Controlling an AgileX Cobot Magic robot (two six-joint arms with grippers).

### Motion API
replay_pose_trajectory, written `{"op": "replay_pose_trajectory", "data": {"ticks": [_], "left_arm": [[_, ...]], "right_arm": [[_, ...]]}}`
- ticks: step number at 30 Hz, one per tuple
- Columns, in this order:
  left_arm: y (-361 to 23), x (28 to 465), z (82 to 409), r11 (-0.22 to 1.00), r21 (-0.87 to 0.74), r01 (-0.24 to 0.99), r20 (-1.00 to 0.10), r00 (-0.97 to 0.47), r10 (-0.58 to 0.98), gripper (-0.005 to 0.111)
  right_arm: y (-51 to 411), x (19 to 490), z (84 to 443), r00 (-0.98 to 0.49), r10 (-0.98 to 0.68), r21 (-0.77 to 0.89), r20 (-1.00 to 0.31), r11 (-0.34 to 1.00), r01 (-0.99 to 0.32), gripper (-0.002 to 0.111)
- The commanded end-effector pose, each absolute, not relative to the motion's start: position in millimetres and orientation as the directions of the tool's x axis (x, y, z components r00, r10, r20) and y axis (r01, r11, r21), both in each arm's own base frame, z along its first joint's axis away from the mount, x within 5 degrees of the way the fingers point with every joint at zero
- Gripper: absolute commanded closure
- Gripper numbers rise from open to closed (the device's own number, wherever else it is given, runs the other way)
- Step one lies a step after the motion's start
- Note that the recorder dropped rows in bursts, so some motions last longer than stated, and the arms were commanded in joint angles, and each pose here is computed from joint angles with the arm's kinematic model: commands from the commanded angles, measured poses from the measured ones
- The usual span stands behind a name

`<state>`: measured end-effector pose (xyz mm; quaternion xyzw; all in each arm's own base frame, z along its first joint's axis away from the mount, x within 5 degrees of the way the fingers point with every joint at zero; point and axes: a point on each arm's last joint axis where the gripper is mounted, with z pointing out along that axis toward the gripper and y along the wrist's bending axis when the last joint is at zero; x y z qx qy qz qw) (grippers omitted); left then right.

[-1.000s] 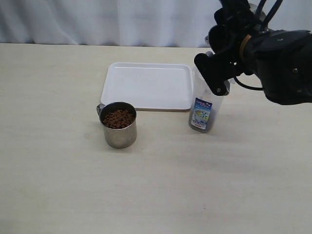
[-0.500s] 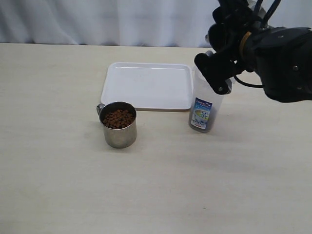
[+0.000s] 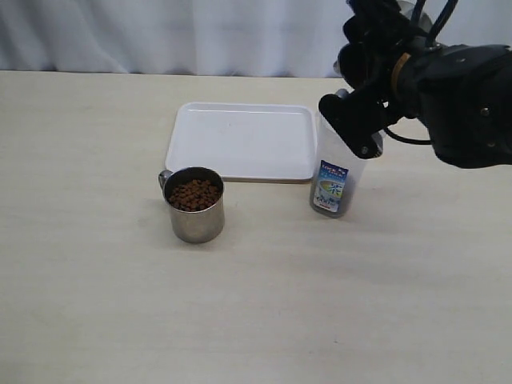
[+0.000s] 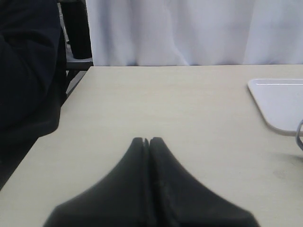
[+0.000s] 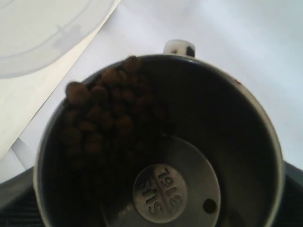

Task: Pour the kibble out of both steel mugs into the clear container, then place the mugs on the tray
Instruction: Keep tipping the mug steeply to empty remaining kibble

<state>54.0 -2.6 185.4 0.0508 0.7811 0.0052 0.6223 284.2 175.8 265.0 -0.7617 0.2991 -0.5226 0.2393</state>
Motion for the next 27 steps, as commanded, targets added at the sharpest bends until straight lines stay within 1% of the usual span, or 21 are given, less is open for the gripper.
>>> {"op": "replay_pose_trajectory", "data": {"ticks": [1, 22, 27], "left_arm": [[-2.6, 54.2, 185.3, 0.995, 0.069, 0.072, -0.973, -0.214, 0.083, 0.107], [-2.6, 54.2, 185.3, 0.995, 0.069, 0.072, -0.973, -0.214, 0.083, 0.107], [-2.6, 54.2, 185.3, 0.995, 0.069, 0.072, -0.973, -0.214, 0.083, 0.107]], "right_arm": [[176.1, 284.9, 269.7, 0.267, -0.675, -0.653, 0.687, -0.736, -0.181, 0.104], [179.8, 282.5, 269.8, 0.290, -0.594, -0.580, 0.750, -0.802, -0.143, 0.104], [186.6, 281.7, 277.9, 0.277, -0.602, -0.595, 0.749, -0.795, -0.121, 0.104]]}}
